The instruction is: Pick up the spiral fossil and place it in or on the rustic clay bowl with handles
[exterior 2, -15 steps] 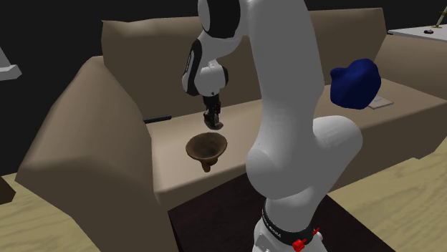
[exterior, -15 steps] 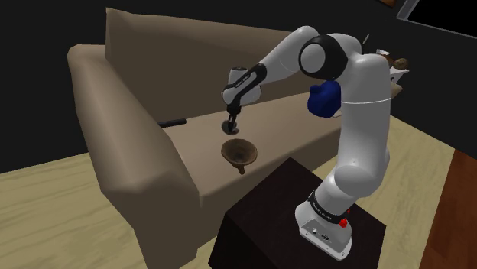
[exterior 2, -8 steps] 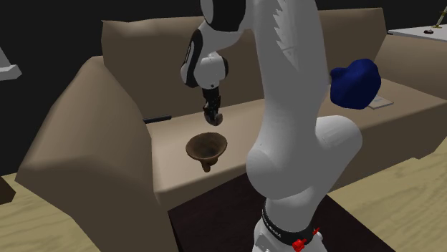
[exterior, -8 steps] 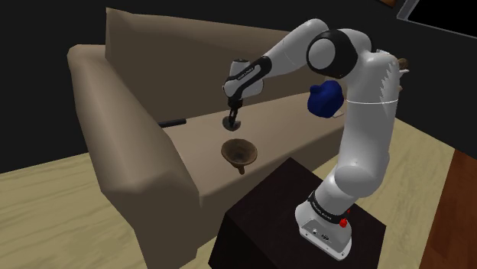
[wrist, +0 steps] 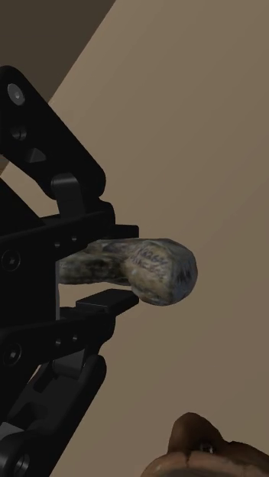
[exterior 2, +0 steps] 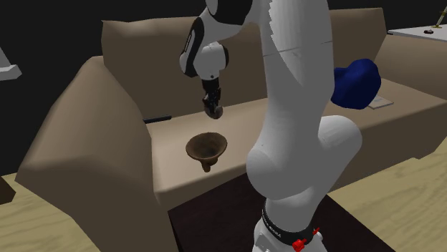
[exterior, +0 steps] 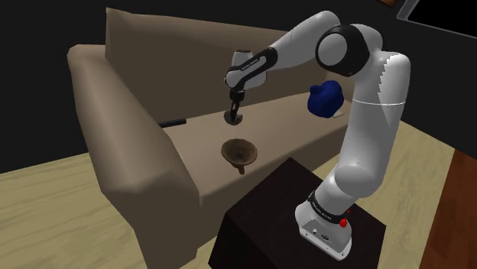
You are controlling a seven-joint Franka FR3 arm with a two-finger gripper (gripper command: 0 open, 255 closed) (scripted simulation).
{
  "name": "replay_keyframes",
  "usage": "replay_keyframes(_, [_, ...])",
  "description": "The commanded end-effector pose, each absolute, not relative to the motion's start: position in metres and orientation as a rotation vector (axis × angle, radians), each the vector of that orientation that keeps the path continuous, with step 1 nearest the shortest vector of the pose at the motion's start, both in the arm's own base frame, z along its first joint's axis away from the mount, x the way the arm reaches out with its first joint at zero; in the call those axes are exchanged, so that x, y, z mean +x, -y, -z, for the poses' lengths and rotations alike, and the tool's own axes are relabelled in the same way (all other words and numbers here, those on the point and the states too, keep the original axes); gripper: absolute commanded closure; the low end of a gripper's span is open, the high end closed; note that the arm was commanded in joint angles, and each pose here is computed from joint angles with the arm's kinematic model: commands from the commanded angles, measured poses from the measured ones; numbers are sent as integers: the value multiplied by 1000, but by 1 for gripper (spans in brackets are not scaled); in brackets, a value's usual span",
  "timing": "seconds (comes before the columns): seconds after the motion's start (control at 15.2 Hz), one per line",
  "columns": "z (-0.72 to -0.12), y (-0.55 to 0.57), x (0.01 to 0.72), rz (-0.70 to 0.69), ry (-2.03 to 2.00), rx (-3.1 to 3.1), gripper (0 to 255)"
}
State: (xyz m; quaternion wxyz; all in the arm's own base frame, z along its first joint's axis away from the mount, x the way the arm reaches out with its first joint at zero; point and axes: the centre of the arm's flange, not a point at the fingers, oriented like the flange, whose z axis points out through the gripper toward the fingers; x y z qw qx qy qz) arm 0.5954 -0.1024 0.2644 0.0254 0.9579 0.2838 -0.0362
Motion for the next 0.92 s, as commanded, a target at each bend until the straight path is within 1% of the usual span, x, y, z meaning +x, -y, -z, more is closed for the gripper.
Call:
replay_keyframes(0.0, [-275,102,595,112,-878,2962,255])
replay_keyframes(0.86, [-344,102,595,112,-878,2962,255])
